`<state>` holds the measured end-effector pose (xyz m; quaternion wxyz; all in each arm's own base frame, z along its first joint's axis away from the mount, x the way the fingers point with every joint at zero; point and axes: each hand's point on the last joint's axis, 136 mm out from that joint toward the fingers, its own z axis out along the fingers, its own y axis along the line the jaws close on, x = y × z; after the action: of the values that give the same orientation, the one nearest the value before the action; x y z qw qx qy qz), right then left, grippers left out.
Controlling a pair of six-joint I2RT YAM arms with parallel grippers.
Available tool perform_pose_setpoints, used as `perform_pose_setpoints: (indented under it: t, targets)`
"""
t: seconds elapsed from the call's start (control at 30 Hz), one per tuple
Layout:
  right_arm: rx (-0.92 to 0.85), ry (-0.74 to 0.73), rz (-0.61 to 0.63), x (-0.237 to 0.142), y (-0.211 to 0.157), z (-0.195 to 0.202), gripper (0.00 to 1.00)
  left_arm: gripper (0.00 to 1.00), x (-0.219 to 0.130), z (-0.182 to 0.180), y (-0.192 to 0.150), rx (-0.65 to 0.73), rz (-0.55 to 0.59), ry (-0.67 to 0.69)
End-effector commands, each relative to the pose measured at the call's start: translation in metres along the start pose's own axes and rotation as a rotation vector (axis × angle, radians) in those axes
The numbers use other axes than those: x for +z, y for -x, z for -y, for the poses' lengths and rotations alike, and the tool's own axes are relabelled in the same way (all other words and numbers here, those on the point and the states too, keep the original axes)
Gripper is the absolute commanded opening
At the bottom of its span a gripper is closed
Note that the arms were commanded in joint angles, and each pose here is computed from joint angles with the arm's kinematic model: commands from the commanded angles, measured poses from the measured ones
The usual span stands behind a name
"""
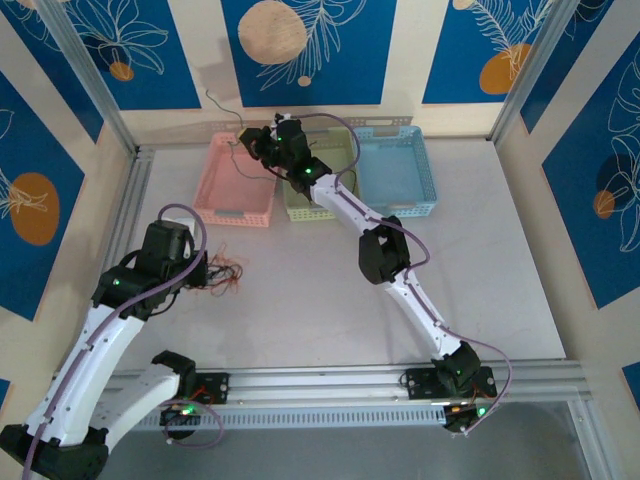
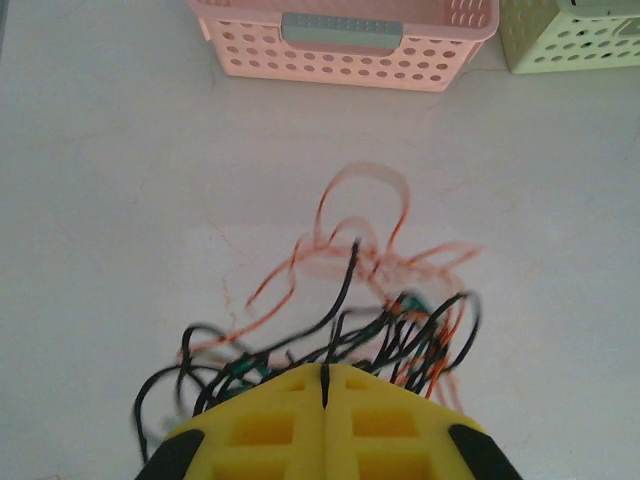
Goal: Untangle the cables
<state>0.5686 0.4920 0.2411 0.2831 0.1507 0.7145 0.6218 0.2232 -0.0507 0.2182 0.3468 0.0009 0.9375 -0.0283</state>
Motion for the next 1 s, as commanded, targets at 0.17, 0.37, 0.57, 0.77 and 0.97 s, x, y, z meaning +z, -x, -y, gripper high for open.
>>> perform_pose_setpoints:
  t: [0.17, 0.37, 0.57, 0.77, 0.97]
  targets:
    - [-0.064, -0.058, -0.039, -0.024, -0.012, -0.043, 0.0, 0.0, -0.001, 0.002, 0.003, 0.0, 0.023, -0.023]
    - [-0.173, -0.158, -0.051, -0.048, -0.029, -0.057, 0.0, 0.0, -0.001, 0.004, 0.003, 0.003, 0.021, -0.033]
    - [-0.187, -0.034, -0.067, -0.045, -0.043, -0.08, 0.0, 0.0, -0.001, 0.004, 0.003, 0.003, 0.022, -0.034]
    - [-0.198, 0.175, -0.084, -0.026, -0.048, -0.097, 0.0, 0.0, 0.0, 0.003, 0.002, 0.003, 0.02, -0.029]
    - [-0.241, 0.23, -0.073, -0.006, -0.05, -0.083, 0.0, 0.0, 0.0, 0.004, 0.002, 0.004, 0.019, -0.029]
